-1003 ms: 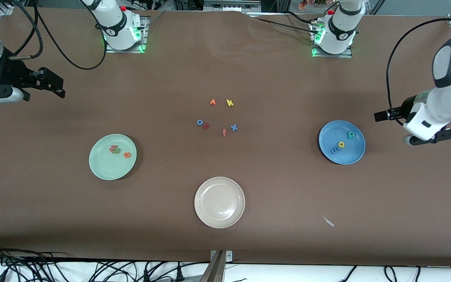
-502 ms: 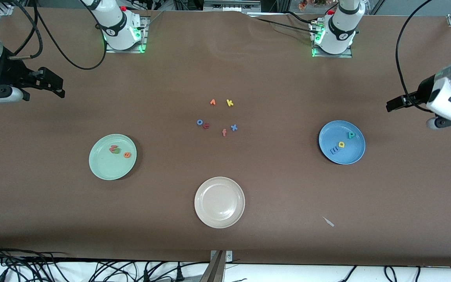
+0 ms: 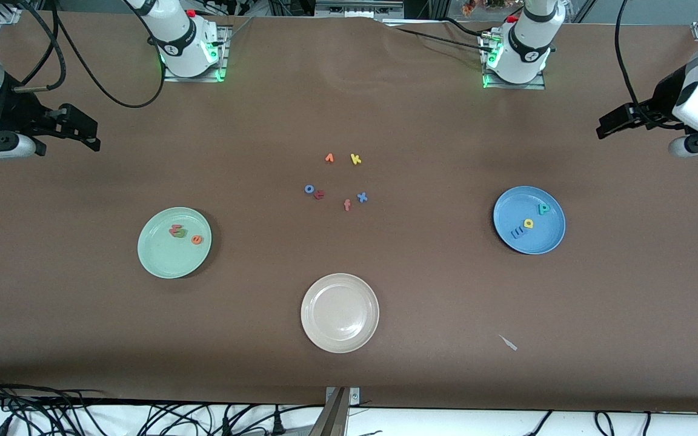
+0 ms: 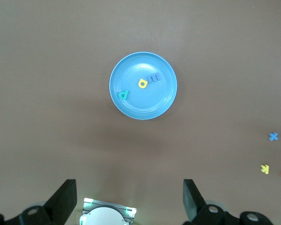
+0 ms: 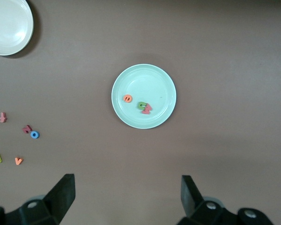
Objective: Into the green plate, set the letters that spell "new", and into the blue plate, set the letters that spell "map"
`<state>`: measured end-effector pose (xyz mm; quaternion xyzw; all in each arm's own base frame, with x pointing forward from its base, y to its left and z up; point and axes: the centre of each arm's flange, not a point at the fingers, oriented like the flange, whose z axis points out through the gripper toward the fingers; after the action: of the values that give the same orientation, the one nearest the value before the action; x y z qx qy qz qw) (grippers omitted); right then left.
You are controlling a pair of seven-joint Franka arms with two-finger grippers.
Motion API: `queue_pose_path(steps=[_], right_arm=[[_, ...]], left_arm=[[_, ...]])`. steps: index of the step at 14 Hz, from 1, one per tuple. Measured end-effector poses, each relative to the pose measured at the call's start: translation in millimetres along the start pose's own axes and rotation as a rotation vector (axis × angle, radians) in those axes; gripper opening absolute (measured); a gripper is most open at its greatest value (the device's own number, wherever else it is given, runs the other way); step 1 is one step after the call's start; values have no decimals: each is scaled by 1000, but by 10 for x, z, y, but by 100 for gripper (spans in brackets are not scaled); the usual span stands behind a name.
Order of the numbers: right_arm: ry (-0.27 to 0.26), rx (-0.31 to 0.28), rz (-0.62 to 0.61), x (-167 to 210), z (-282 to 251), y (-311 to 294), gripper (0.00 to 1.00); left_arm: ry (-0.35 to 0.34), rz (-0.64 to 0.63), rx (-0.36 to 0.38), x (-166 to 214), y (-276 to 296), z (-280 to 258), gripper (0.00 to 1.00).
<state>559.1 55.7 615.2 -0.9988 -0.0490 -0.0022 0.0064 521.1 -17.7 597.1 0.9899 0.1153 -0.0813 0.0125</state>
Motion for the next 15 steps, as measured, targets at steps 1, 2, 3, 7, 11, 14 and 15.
queue_pose_path(steps=[1, 2, 3, 7, 11, 14, 15], right_arm=[[0, 0, 0, 0, 0, 0, 100], [0, 0, 0, 0, 0, 0, 100], [0, 0, 0, 0, 0, 0, 100], [0, 0, 0, 0, 0, 0, 100], [-1, 0, 0, -1, 1, 1, 100], [-1, 0, 0, -1, 2, 1, 100], [-2, 0, 0, -1, 2, 1, 100]], left_arm=[[4, 1, -1, -3, 3, -22, 100], [8, 3, -2, -5, 9, -40, 100], [14, 5, -3, -13, 21, -68, 100], [46, 18, -8, -63, 77, -216, 100], [59, 19, -12, -72, 83, -278, 100], [62, 19, -12, -71, 84, -286, 100], [67, 20, -14, -69, 85, -298, 100]])
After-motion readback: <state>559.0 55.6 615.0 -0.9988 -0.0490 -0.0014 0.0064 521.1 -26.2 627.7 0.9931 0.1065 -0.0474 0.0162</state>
